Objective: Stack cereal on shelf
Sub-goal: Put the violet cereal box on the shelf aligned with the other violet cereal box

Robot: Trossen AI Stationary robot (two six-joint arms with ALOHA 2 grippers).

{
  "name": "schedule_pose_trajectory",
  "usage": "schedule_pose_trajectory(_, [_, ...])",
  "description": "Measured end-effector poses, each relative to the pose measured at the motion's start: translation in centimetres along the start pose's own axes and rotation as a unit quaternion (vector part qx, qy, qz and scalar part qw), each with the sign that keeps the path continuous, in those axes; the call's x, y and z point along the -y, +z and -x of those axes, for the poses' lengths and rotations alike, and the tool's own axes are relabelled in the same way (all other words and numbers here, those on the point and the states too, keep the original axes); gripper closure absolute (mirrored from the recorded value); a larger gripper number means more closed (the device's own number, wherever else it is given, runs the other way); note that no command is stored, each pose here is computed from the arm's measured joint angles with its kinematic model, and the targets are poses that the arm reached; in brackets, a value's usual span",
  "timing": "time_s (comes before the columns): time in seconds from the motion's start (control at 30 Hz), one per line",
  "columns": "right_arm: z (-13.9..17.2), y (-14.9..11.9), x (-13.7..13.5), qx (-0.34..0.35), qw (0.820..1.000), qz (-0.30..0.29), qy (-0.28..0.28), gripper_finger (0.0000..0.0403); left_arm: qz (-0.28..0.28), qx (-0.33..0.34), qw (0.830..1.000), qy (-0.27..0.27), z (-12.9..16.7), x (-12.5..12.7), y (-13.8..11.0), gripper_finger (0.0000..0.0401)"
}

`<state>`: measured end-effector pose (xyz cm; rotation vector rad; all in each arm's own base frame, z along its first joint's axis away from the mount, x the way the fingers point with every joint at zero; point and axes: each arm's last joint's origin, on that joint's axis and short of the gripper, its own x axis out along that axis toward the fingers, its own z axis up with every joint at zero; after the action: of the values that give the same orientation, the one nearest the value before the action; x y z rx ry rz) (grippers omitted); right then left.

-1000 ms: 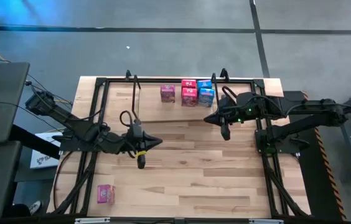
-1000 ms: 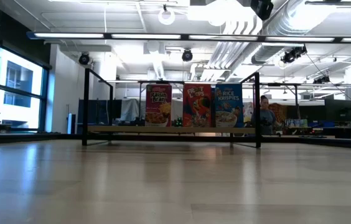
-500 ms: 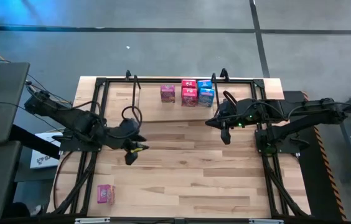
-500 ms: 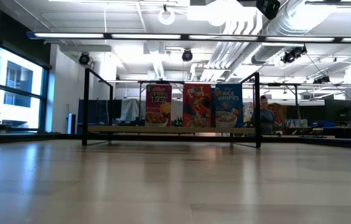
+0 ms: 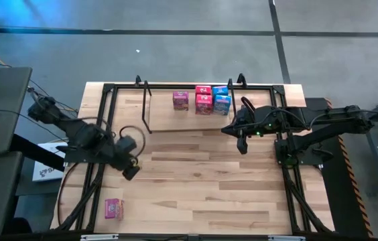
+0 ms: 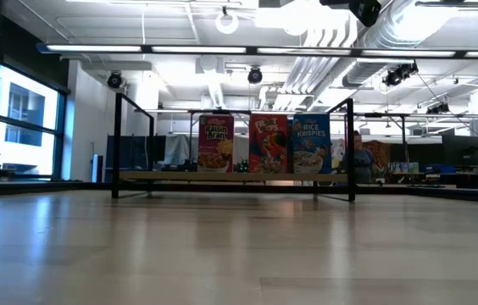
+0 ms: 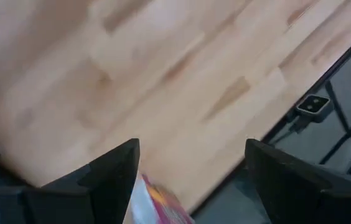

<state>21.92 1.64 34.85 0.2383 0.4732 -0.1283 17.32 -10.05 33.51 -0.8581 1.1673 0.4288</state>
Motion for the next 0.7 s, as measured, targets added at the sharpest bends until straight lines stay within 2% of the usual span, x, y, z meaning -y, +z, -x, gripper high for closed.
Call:
schedule_pose_trajectory(0.17, [0.0,0.0,0.0,0.000,1.000,0.021,-0.002,0.0403,0.085,-0.050,0.995,0.016,-0.8,1.1,-4.0,0.0118])
schedule_pose_trajectory(0.27, [0.0,0.0,0.0,-0.002,0.999,0.033,-0.002,0.0403,0.126,-0.091,0.986,0.057,-1.9,1.7,-6.9,0.0118])
schedule_pose_trajectory(0.43, [0.0,-0.1,0.0,-0.005,0.999,0.053,-0.003,0.0403,0.199,-0.130,0.962,0.133,-3.8,2.3,-10.9,0.0118])
schedule_pose_trajectory(0.53, [0.0,-0.3,0.1,-0.016,0.998,0.061,-0.006,0.0403,0.243,-0.125,0.950,0.148,-4.5,2.6,-12.2,0.0119])
schedule_pose_trajectory(0.7, [0.0,-0.7,0.5,-0.037,0.997,0.068,-0.014,0.0403,0.257,-0.125,0.944,0.167,-5.6,3.0,-12.6,0.0119])
